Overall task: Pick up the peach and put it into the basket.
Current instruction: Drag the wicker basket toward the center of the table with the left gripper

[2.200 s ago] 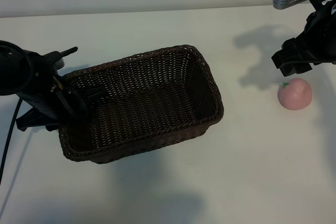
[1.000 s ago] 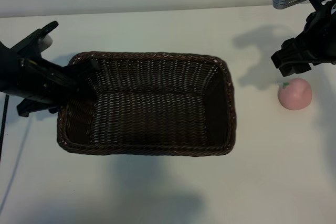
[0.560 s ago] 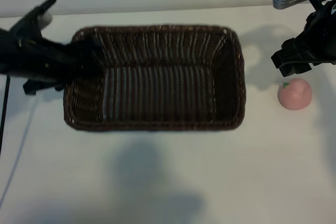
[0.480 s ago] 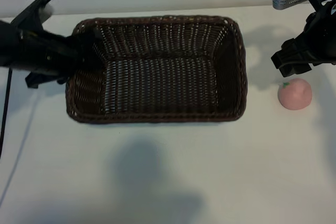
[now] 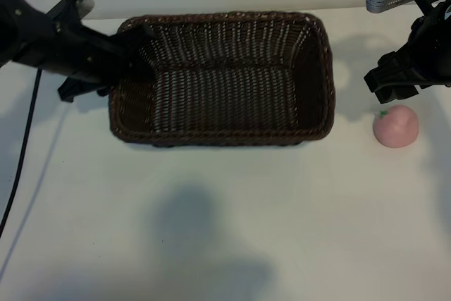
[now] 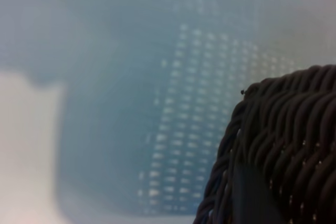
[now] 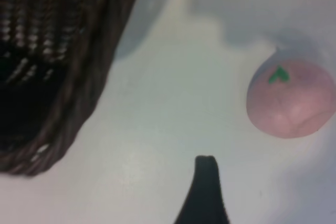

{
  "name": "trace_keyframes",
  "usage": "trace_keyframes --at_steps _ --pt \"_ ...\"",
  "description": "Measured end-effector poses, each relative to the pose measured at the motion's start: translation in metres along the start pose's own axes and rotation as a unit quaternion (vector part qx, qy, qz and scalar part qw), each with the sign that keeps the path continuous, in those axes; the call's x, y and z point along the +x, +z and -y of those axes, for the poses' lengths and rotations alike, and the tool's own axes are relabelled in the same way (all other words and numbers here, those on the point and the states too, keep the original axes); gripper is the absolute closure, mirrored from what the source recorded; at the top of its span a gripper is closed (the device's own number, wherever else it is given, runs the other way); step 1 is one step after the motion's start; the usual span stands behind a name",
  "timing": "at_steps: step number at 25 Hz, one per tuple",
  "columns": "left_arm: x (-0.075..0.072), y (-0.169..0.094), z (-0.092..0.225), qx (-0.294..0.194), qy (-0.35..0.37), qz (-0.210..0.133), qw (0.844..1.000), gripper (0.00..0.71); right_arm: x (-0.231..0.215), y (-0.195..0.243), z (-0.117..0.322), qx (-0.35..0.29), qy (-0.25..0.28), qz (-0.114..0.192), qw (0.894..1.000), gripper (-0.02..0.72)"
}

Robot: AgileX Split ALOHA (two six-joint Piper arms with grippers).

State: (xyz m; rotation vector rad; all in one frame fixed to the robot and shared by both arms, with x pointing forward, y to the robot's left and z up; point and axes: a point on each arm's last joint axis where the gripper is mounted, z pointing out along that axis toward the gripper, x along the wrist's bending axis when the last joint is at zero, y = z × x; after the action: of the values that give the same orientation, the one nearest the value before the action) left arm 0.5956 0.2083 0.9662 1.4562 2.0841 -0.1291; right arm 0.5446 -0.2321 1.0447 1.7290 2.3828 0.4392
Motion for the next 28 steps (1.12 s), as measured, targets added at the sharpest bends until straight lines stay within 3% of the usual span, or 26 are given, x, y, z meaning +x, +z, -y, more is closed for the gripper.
trace_keyframes --at_steps 7,17,28 --pt "-0.021 0.031 -0.003 0.017 0.005 0.009 1.000 0.374 0.000 0.000 0.000 0.000 0.000 0.000 1.000 0.114" --pt "-0.014 0.060 0.003 0.042 -0.016 -0.002 0.999 0.377 0.000 0.000 0.000 0.000 0.000 0.000 1.000 0.114" --pt "-0.012 0.064 0.004 0.050 -0.016 -0.003 0.999 0.437 0.000 0.000 0.000 0.000 0.000 0.000 1.000 0.114"
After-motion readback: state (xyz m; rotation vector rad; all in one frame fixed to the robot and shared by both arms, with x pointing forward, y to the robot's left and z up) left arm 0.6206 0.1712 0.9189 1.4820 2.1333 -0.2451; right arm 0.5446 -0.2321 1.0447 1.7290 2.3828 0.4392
